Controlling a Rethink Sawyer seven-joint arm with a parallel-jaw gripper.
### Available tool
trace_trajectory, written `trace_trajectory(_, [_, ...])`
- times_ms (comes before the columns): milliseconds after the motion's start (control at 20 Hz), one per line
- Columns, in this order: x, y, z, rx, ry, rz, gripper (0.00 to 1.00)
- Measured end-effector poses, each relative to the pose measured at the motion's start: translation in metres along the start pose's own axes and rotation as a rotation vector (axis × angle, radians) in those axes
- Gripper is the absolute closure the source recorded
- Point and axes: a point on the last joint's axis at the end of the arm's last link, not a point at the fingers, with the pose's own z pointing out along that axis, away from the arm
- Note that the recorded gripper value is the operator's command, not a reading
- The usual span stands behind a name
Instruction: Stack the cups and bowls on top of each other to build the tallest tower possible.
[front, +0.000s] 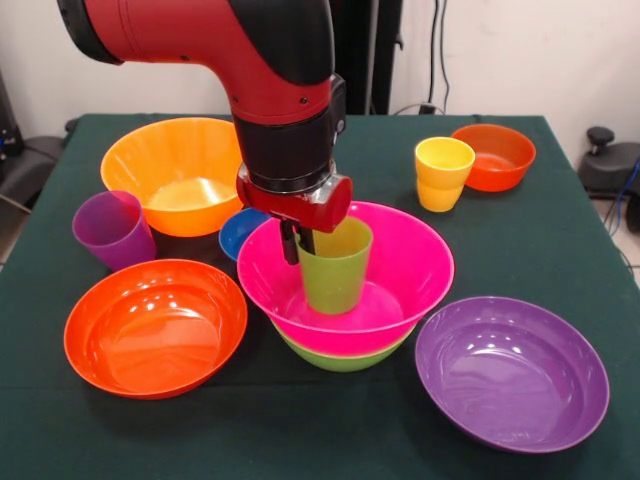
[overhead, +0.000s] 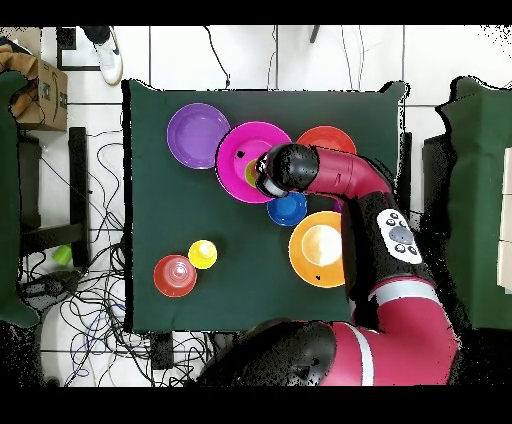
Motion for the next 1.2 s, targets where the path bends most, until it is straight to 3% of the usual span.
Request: trace_trajectory(1200, [-0.005,0.014,0.000,0.004,-0.023,-0.017,1.00])
